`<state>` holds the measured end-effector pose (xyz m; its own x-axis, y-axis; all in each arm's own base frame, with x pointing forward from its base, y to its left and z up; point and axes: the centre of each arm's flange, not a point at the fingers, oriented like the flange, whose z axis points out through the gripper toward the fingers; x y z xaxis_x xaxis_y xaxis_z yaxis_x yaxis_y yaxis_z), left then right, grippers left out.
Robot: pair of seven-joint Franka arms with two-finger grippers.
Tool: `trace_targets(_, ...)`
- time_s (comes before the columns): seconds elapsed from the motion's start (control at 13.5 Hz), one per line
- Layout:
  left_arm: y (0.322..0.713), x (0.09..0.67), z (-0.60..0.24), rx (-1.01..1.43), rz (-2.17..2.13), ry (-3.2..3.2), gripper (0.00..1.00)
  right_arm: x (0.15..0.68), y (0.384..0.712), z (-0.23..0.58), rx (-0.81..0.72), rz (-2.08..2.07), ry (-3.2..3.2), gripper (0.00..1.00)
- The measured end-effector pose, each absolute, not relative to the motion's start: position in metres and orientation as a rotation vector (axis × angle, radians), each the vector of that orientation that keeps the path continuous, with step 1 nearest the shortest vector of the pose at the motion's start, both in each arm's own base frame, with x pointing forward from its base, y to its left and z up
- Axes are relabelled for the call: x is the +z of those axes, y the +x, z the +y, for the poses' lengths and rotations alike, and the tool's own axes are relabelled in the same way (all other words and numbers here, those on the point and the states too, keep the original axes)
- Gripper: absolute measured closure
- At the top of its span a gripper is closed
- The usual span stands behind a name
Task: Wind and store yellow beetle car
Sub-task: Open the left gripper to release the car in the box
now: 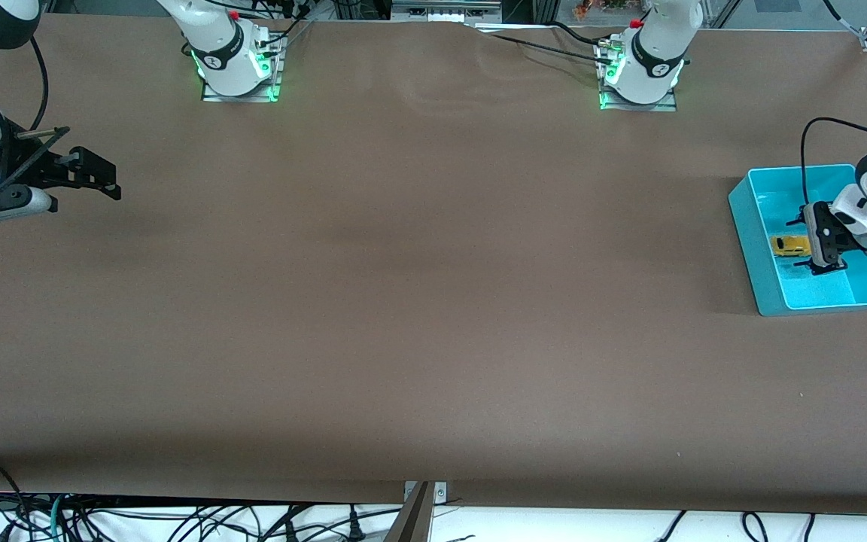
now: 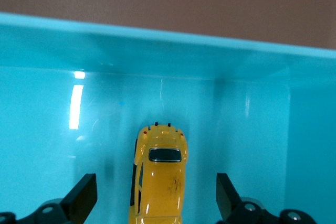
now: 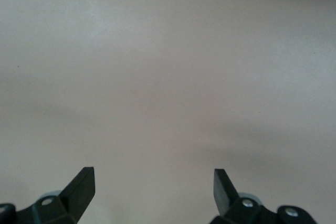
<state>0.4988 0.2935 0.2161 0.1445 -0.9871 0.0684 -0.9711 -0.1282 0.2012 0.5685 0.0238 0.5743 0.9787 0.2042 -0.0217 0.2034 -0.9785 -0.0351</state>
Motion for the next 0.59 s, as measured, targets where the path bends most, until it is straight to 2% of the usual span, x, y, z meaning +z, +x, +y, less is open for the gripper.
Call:
trace_targets(0.37,0.512,0.274,0.276,-0.087,-1.988,2.214,0.0,0.574,0.569,0.024,0.039,-0.319,-3.092,0.0)
trace_targets(0.59,0.526,0.303,0.231,-0.108,-1.903,2.256,0.0,0.574,0.569,0.024,0.039,-0.319,-3.092,0.0)
